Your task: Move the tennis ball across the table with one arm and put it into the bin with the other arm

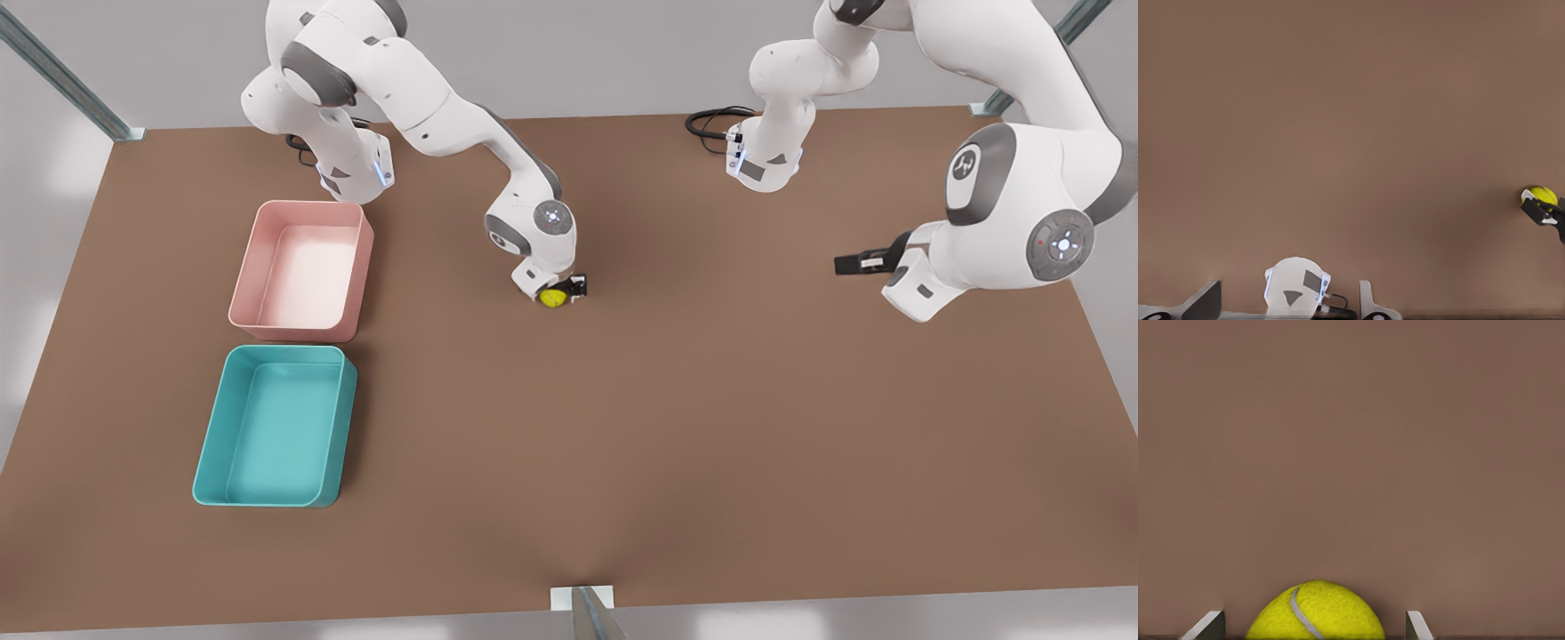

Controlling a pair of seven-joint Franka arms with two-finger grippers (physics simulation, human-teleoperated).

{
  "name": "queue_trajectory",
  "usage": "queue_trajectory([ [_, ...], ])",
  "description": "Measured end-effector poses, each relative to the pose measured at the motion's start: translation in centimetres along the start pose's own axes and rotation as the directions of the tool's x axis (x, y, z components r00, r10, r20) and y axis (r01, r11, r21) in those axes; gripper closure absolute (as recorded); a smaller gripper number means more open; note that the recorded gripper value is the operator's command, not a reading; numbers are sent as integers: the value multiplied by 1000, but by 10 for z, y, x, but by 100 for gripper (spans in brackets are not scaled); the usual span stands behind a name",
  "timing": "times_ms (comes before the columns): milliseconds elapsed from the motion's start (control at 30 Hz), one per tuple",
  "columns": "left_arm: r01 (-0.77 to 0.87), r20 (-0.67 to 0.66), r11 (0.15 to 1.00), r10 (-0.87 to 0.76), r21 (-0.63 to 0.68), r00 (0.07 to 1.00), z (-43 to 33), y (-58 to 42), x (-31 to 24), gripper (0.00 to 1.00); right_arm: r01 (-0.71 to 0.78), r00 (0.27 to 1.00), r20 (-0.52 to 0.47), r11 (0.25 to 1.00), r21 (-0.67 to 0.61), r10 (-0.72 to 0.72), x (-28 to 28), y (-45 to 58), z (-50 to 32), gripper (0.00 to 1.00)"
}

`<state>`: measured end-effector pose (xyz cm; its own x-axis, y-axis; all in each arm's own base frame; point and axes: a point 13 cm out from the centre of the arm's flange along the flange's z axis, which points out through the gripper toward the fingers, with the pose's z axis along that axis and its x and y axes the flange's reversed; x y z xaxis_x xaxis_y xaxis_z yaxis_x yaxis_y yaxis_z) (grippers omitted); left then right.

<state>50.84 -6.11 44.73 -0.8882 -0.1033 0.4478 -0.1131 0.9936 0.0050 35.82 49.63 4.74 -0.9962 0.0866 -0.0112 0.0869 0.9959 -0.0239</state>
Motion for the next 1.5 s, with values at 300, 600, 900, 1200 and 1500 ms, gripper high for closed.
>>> queue_trajectory([
  [300,-21,-43,1000,21,-8,999,5,-1,8,0,-3,1000,-7,1000,8,3,6,0,6,12],
  [600,-32,-50,999,32,-10,998,4,-2,11,0,-9,1000,-6,1000,-1,9,2,2,5,30],
  [900,-28,-78,999,26,-24,997,12,-16,10,0,-129,990,42,989,-69,132,-92,-37,-57,30],
  [1200,-8,-76,1000,6,-25,997,13,-20,9,0,-362,931,50,932,-19,363,-281,-244,-147,30],
  [1500,-2,-74,1000,0,-30,997,13,-25,10,0,-308,950,-6,942,134,312,-335,-461,-139,30],
])
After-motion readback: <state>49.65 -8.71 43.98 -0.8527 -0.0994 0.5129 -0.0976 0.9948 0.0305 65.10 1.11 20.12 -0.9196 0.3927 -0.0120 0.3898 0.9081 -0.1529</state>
